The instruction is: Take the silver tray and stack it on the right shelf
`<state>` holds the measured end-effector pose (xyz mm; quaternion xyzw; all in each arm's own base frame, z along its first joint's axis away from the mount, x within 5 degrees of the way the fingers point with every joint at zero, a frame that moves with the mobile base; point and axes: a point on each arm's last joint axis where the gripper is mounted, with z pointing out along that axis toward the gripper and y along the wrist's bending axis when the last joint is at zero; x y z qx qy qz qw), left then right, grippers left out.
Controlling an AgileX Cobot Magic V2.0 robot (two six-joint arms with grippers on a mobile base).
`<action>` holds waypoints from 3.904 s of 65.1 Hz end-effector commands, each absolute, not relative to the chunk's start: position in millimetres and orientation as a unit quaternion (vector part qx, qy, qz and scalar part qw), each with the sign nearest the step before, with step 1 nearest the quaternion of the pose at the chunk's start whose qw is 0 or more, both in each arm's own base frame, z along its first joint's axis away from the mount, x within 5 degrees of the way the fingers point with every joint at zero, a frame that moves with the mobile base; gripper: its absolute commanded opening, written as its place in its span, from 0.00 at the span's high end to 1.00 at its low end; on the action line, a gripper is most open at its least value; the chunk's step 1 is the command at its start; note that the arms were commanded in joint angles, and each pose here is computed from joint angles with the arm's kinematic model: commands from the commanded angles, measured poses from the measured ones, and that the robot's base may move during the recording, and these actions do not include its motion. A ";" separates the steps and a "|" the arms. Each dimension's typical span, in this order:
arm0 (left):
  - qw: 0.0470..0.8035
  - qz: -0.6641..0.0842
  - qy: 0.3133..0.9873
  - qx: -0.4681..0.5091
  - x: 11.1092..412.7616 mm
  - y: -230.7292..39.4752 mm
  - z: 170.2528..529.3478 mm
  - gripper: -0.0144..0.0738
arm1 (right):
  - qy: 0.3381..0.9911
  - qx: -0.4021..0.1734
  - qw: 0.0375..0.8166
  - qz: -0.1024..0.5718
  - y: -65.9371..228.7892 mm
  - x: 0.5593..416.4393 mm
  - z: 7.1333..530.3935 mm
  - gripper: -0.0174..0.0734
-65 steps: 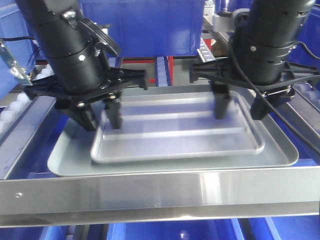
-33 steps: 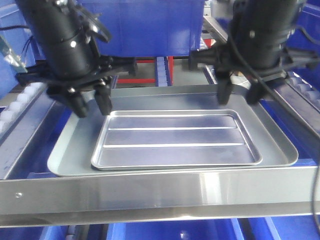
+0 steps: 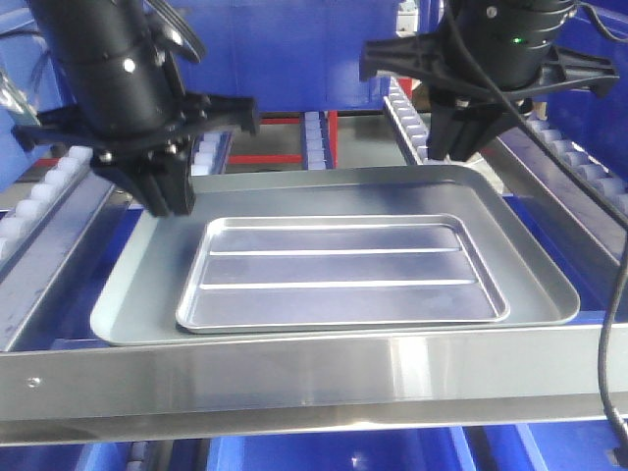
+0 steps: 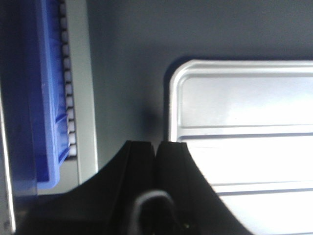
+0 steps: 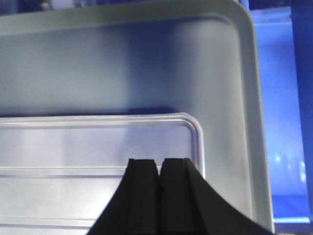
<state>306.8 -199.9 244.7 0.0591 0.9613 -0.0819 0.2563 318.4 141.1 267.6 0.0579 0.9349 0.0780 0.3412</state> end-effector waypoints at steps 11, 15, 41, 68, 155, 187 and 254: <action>0.378 -0.171 0.905 0.094 277.4 -200.0 288.5 0.95 | 0.859 -0.001 0.473 0.196 138.2 284.9 300.1 0.75; 0.400 -0.185 0.891 0.105 268.0 -196.6 293.0 0.95 | 0.837 -0.025 0.502 0.217 135.2 271.5 304.1 0.75; 0.543 -0.244 0.780 0.189 186.0 -143.5 309.9 0.95 | 0.760 -0.134 0.582 0.256 100.2 173.6 292.9 0.75; 0.642 -0.259 0.696 0.189 96.3 -73.3 313.3 0.95 | 0.705 -0.126 0.645 0.269 64.9 107.3 287.6 0.75; 0.687 -0.268 0.655 0.166 65.5 -46.2 318.3 0.95 | 0.658 -0.029 0.745 0.109 14.5 74.7 250.5 0.75; 0.686 -0.267 0.656 0.166 65.8 -46.4 318.0 0.95 | 0.623 0.014 0.780 0.060 3.3 53.2 217.3 0.75; 0.695 -0.240 0.662 0.148 63.1 -38.5 293.3 0.95 | 0.633 0.015 0.771 0.059 3.1 53.7 214.9 0.75</action>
